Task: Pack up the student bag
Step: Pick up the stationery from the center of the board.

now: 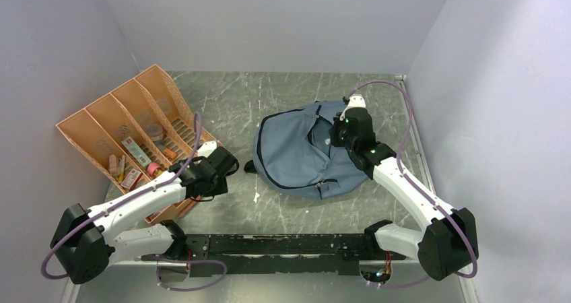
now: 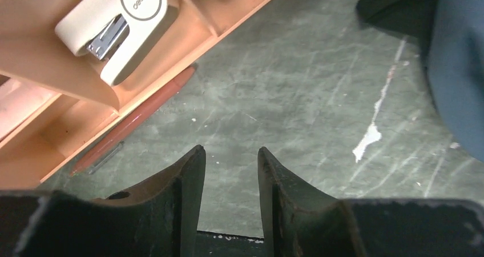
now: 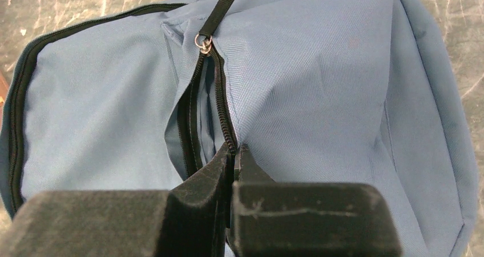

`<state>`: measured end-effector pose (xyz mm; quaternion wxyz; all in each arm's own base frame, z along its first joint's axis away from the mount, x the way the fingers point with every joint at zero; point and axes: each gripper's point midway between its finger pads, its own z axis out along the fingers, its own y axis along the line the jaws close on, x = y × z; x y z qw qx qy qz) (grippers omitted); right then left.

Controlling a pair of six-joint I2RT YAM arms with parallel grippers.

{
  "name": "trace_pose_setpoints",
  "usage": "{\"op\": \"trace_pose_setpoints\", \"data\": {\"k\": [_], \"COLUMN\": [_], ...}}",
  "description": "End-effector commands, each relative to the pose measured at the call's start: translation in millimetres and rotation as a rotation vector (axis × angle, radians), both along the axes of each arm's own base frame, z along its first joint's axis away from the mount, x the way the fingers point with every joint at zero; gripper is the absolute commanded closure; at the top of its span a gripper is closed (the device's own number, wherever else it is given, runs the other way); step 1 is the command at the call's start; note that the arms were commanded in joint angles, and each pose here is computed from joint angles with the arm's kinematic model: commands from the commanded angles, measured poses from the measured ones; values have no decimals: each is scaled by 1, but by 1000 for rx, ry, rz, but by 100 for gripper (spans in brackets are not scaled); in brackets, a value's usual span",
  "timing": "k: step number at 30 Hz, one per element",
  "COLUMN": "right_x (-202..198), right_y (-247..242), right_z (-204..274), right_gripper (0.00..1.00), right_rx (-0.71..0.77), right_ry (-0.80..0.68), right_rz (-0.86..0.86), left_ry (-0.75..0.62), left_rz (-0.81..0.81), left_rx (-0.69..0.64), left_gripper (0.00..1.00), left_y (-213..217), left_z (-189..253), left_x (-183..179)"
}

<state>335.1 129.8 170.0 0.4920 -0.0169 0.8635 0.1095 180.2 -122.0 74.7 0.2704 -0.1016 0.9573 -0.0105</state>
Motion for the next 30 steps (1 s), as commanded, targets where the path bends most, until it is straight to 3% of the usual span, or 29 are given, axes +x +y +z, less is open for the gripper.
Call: {"op": "trace_pose_setpoints", "data": {"k": [1, 8, 13, 16, 24, 30], "right_x": [1, 1, 2, 2, 0, -1], "right_y": [0, 0, 2, 3, 3, 6], "right_z": [1, 1, 1, 1, -1, -5], "right_gripper": [100, 100, 100, 100, 100, 100], "right_rx": [6, 3, 8, 8, 16, 38], "right_ry": [-19, -17, -15, -14, -16, -14], "right_rz": [-9, -10, -1, 2, 4, 14], "left_ry": [4, -25, -120, -185, -205, -307], "left_rz": [70, 55, -31, -128, -354, -405], "left_rx": [39, 84, 31, -37, -73, -126], "left_gripper": [55, 50, 44, 43, 47, 44], "left_y": [11, 24, 15, -2, -27, -31], "left_z": [-13, -20, -4, 10, 42, 50], "left_x": [1, 18, 35, 43, 43, 41]}}
